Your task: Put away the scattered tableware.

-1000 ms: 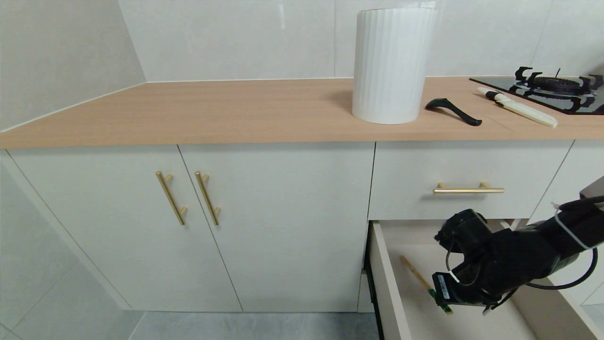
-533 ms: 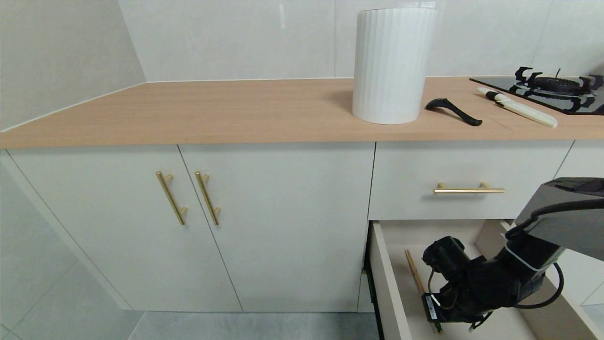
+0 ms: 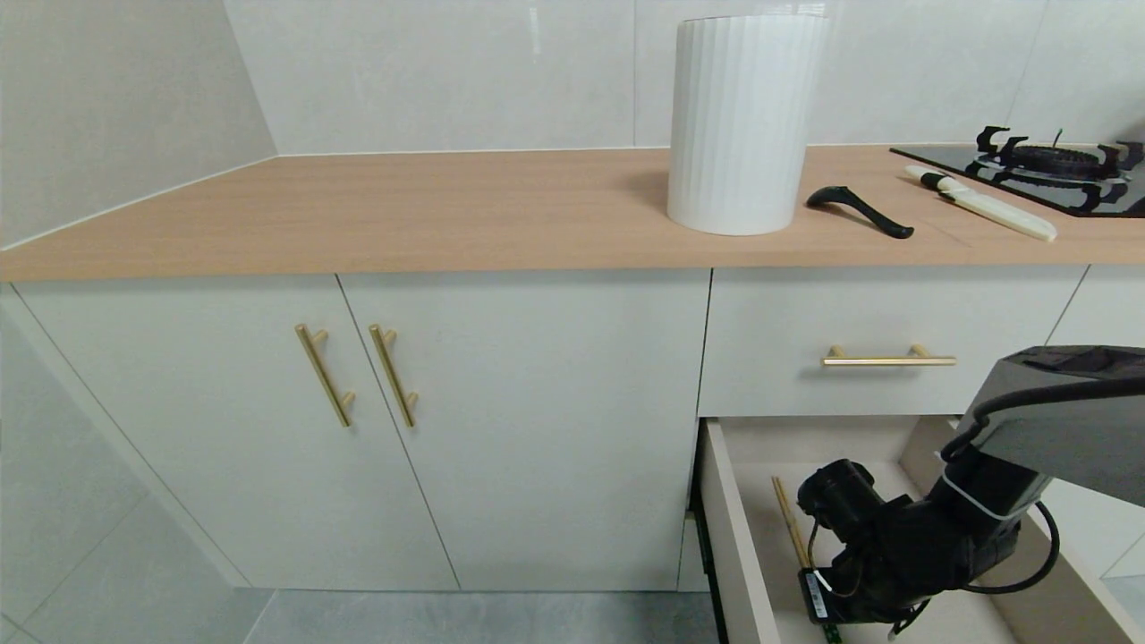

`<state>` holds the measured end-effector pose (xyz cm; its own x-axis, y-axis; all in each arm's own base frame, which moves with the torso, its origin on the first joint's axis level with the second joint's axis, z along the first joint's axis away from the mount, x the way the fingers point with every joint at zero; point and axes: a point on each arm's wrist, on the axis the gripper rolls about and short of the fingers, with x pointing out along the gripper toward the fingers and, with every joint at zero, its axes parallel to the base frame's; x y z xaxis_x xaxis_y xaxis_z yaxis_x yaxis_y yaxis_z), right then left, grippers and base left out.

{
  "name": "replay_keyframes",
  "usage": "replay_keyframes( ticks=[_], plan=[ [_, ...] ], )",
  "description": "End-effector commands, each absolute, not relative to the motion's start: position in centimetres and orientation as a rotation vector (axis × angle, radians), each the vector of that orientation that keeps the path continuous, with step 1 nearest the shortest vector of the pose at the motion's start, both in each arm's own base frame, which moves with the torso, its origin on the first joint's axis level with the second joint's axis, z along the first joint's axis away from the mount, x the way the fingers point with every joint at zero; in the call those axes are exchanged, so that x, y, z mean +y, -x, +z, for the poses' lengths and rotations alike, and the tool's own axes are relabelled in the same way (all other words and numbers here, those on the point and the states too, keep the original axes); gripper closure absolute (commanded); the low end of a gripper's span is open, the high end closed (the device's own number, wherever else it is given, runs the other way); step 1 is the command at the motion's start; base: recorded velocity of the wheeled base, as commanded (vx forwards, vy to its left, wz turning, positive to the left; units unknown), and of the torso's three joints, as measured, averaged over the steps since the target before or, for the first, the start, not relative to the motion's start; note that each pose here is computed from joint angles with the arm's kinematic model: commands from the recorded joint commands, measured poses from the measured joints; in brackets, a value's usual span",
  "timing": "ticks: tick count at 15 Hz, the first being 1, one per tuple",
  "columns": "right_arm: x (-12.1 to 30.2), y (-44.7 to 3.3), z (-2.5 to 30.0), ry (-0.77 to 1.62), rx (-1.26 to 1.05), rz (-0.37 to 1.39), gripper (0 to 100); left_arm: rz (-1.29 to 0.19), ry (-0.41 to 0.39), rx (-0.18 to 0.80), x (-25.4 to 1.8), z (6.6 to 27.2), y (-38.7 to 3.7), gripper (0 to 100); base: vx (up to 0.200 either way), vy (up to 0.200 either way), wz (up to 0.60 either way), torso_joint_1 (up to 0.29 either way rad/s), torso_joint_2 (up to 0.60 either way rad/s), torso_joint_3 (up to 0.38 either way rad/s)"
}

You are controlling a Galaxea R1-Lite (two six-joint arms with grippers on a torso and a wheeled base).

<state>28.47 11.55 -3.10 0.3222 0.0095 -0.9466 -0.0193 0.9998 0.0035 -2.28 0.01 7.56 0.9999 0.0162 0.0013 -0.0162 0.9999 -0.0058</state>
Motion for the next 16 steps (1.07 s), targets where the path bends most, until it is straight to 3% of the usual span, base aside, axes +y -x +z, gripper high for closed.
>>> replay_keyframes(
  ticks=[1, 4, 9, 10, 11, 16],
  plan=[
    [11.6, -28.5, -2.9, 0.004, 1.236, 0.021, 0, 0.017, 0.006, -0.002, 0.0, 7.6, 2.3, 0, 0.000, 0.000, 0.00, 0.000, 0.00, 0.000],
    [11.4, -28.0, -0.6, -0.014, 1.181, 0.034, 0, 0.017, 0.006, -0.002, 0.0, 7.6, 2.3, 0, 0.000, 0.000, 0.00, 0.000, 0.00, 0.000],
    [9.7, -24.0, 9.6, -0.077, 0.971, 0.096, 0, 0.017, 0.006, -0.002, 0.0, 7.6, 2.3, 0, 0.000, 0.000, 0.00, 0.000, 0.00, 0.000],
    [9.7, -24.0, 9.6, -0.077, 0.971, 0.096, 0, 0.017, 0.006, -0.002, 0.0, 7.6, 2.3, 0, 0.000, 0.000, 0.00, 0.000, 0.00, 0.000],
    [8.9, -22.1, 13.0, -0.073, 0.956, 0.105, 0, 0.017, 0.006, -0.002, 0.0, 7.6, 2.3, 0, 0.000, 0.000, 0.00, 0.000, 0.00, 0.000],
    [7.1, -17.8, 18.7, -0.077, 0.728, 0.166, 0, 0.017, 0.006, 0.000, 0.0, 7.6, 2.3, 0, 0.000, 0.000, 0.00, 0.000, 0.00, 0.000]
  ],
)
